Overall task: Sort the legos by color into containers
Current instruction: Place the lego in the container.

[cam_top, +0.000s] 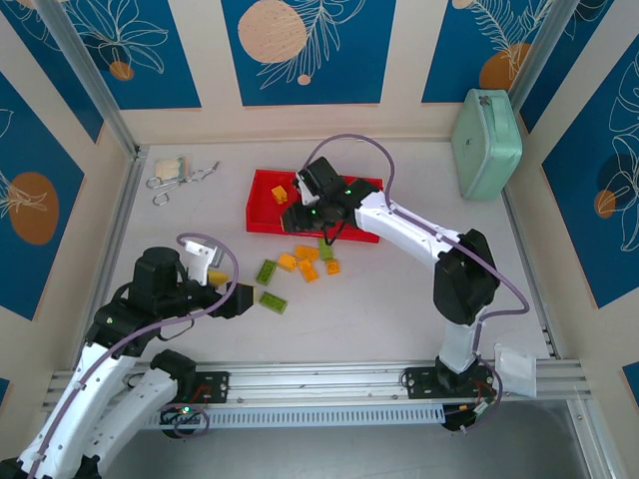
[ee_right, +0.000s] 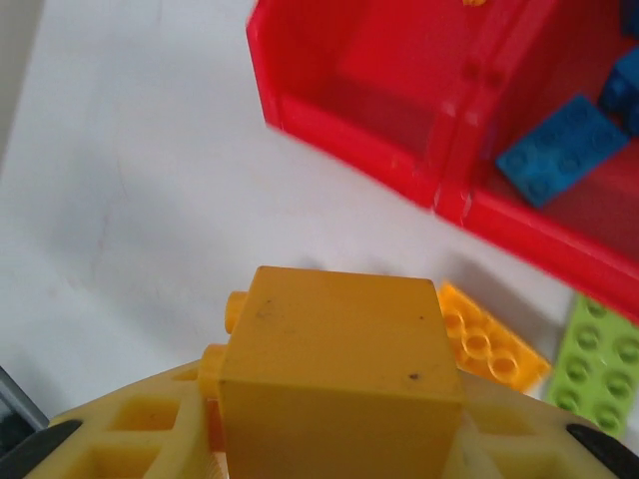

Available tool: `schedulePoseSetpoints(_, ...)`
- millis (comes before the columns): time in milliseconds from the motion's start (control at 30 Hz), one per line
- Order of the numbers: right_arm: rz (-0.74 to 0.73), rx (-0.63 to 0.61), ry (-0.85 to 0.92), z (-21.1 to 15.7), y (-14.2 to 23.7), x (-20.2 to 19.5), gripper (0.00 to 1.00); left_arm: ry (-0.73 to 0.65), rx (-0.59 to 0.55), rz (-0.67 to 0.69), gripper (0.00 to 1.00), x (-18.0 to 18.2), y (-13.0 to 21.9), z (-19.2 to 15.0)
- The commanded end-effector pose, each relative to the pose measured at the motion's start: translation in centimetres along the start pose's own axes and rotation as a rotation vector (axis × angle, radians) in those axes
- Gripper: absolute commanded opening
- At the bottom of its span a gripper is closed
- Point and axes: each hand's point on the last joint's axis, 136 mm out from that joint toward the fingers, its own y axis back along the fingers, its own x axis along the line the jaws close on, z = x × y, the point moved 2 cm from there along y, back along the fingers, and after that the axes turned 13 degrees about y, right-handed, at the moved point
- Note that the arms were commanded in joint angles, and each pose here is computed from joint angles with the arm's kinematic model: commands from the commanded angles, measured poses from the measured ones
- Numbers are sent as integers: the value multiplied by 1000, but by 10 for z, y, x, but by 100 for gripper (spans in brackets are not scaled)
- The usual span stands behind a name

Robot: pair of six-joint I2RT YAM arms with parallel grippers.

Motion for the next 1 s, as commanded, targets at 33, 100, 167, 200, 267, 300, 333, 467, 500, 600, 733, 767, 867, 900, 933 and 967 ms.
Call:
schedulePoseSetpoints(33,8,-21,-92,29,-43,2,28,4,-29,11,99,1,5,3)
schedulePoseSetpoints(100,19,-23,-97,43,-56,4,28,-1,-40,4,99,-1,7,3)
schedulePoseSetpoints(167,30,-36,-101,54,-64,6,28,-5,-46,2,99,-1,8,3)
schedulePoseSetpoints(200,26,-39,-106,58,-70,5,28,-5,-48,3,99,-1,8,3)
schedulePoseSetpoints(267,3,-52,-128,64,-79,1,30,-2,-49,7,99,0,8,4)
schedulePoseSetpoints(300,-10,-58,-145,65,-85,-2,30,0,-51,10,99,1,8,5)
schedulePoseSetpoints(333,-12,-65,-159,66,-88,-4,30,0,-49,10,99,1,8,4)
schedulePoseSetpoints(467,-19,-83,-205,68,-109,-7,30,1,-52,12,99,1,8,5)
schedulePoseSetpoints(500,-24,-82,-209,68,-114,-8,32,2,-51,12,99,1,8,5)
schedulePoseSetpoints(600,-48,-77,-217,69,-124,-11,37,4,-49,12,99,2,8,5)
schedulePoseSetpoints(733,-80,-73,-235,70,-132,-15,48,5,-53,15,99,2,8,5)
schedulePoseSetpoints(767,-85,-71,-238,69,-134,-16,52,5,-55,17,99,3,8,6)
schedulePoseSetpoints(867,-104,-74,-249,69,-133,-18,61,7,-60,20,99,3,9,6)
schedulePoseSetpoints(900,-103,-76,-250,70,-131,-17,64,9,-61,20,99,3,9,6)
schedulePoseSetpoints(933,-99,-73,-250,70,-131,-16,67,9,-61,23,99,4,9,6)
schedulePoseSetpoints(967,-84,-70,-252,72,-128,-13,70,12,-61,24,99,4,9,7)
